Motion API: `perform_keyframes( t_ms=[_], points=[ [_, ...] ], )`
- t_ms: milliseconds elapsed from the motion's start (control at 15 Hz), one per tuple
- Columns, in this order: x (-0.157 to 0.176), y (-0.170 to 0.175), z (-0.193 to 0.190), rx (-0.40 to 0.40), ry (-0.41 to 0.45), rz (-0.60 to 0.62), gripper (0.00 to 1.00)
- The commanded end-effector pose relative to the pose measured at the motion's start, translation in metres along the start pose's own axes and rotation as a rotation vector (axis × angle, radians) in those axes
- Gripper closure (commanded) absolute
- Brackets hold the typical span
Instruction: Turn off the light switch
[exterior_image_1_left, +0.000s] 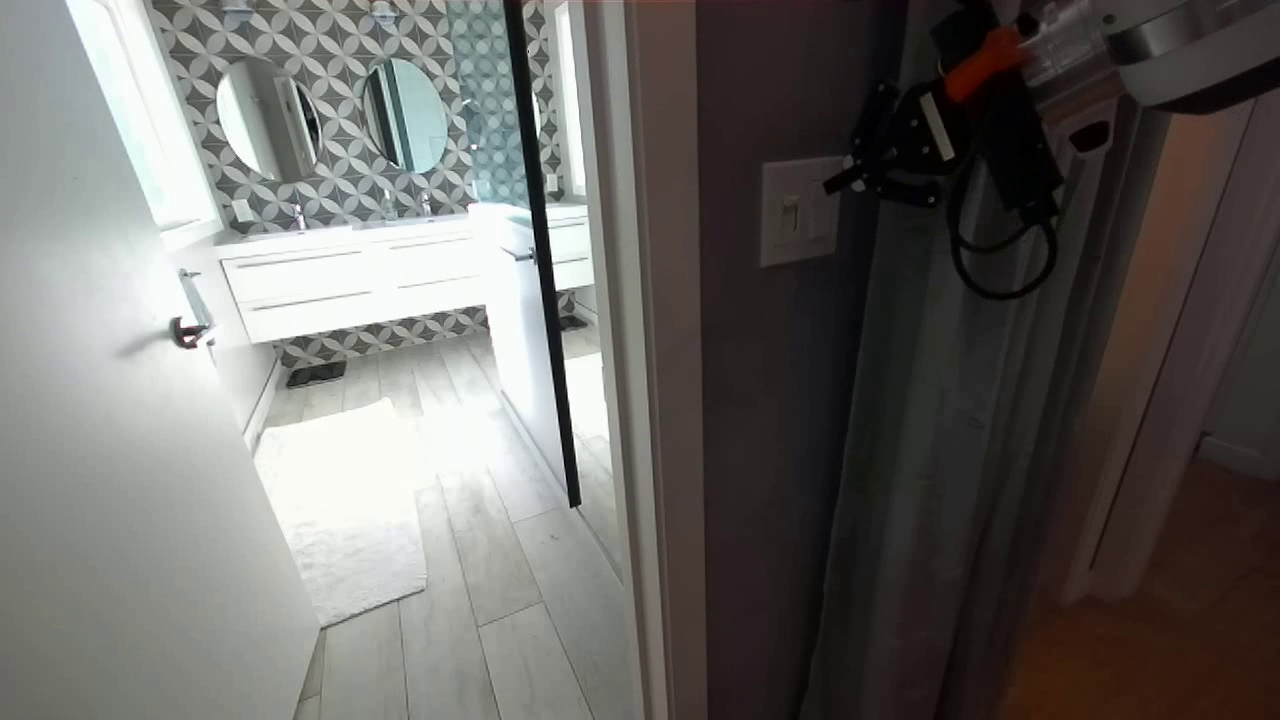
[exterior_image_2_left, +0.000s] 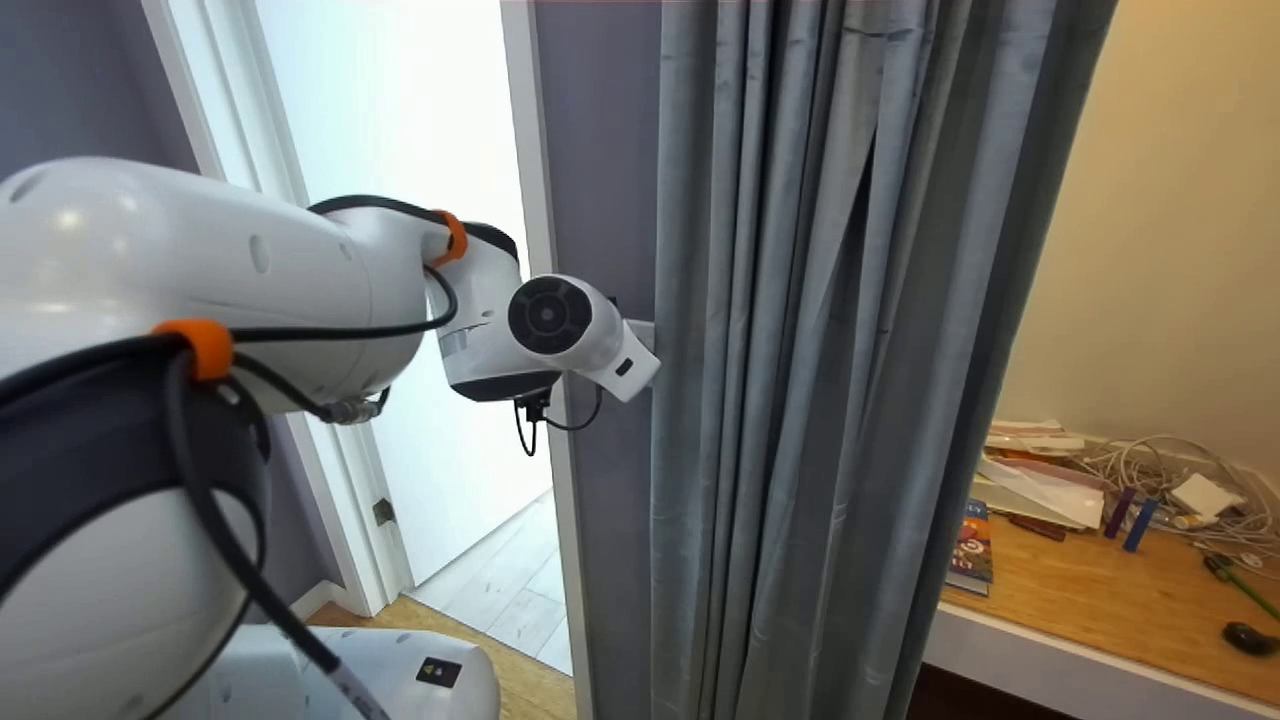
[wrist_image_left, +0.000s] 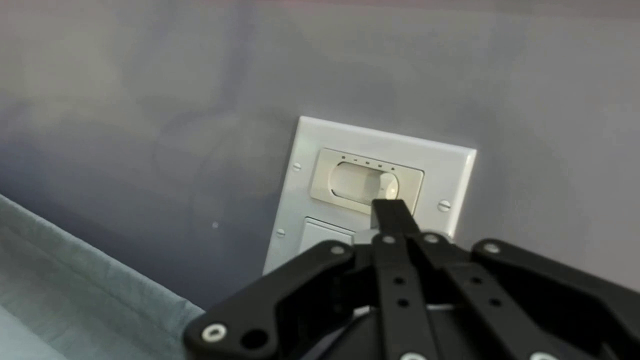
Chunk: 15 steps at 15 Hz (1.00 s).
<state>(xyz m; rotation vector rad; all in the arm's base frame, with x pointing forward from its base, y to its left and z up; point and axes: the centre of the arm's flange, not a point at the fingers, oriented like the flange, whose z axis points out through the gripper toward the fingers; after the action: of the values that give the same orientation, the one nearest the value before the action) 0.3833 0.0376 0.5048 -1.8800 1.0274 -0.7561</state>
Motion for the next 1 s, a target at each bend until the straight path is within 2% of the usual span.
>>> perform_keyframes(
  t_ms=[0,467,933],
  points=[
    [0.001,-0.002,0.001,0.006,0.011,-0.002,0.99],
    [0.002,-0.006,0.007,0.013,0.021,-0.004,1.0],
    [0.005,-0.002,0.024,-0.02,0.053,-0.02,1.0]
  ],
)
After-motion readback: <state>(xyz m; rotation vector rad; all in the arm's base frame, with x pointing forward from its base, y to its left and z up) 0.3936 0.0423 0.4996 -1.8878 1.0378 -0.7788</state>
